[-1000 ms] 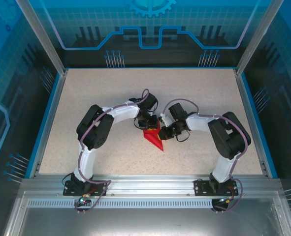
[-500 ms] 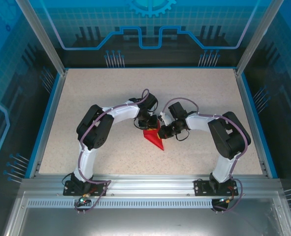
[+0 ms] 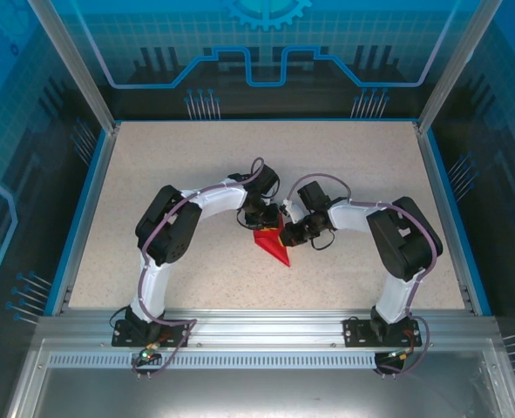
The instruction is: Fold a paper plane with a square sheet of paper (fold left side to right side)
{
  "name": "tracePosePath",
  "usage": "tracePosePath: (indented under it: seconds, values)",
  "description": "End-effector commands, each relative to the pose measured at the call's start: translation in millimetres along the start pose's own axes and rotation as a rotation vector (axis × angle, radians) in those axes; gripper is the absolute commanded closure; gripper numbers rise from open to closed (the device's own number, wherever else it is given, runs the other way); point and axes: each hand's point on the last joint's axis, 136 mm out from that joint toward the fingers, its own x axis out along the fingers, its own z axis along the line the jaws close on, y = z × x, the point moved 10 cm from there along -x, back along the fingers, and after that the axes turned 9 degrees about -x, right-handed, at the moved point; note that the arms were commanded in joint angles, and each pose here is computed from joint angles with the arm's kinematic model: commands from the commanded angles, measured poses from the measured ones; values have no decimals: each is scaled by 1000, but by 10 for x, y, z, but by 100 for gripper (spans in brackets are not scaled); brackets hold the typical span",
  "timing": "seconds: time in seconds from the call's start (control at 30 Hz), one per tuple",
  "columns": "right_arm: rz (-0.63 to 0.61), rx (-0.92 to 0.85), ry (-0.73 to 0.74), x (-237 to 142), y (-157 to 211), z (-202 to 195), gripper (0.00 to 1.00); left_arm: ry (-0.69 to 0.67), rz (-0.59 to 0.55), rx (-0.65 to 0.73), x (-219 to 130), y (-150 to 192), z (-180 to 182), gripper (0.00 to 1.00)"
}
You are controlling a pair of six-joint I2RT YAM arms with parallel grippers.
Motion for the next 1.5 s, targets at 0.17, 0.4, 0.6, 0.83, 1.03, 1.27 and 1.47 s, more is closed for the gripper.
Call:
tracePosePath:
  seconds: [0.17,0.4,0.6,0.83,1.03,1.27,1.47]
  values:
    - [103,46,38,123,164,-110,100,15,2,59,-337,41,-147,64]
    - [108,49,22,144,181,-107,100,54,-63,15,-736,13,-56,56]
    - [107,45,21,146,181,-106,100,157,-56,-40,-785,196,42,71]
    - [110,43,25,150,178,-107,100,228,38,-55,-540,320,-5,80]
    - [112,42,24,155,176,-105,100,182,80,-84,-293,365,81,82]
    - [120,44,26,166,179,-108,100,133,114,-98,-82,432,185,83]
    - [127,45,29,182,180,-110,100,95,120,-107,4,467,282,83]
